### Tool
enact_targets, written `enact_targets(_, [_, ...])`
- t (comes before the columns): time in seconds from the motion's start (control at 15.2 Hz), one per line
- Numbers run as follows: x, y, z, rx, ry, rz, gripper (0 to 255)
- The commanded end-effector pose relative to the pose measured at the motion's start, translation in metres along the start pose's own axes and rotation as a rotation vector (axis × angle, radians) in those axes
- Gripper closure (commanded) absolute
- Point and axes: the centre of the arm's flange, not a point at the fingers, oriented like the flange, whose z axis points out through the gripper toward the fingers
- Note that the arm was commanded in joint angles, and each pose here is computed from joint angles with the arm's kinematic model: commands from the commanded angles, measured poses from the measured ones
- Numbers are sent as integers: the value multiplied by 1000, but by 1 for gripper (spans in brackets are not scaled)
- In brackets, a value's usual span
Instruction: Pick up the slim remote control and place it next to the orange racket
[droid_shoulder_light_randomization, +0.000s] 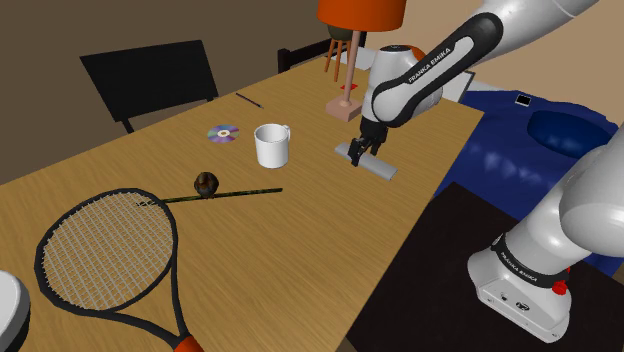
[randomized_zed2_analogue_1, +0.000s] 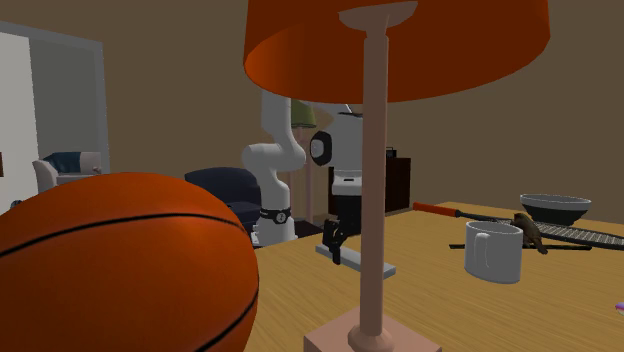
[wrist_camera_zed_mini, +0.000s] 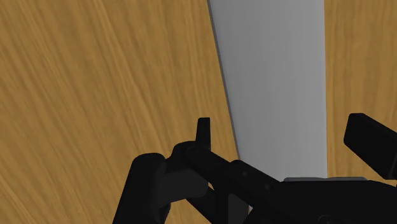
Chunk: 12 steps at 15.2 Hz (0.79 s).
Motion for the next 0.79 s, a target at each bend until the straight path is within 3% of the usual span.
enact_targets(0.0, [0, 0, 1, 0, 0, 0, 0])
enact_targets(0.33, [0, 0, 1, 0, 0, 0, 0])
enact_targets(0.4, [0, 0, 1, 0, 0, 0, 255])
enact_targets(0.73, [0, 0, 1, 0, 0, 0, 255])
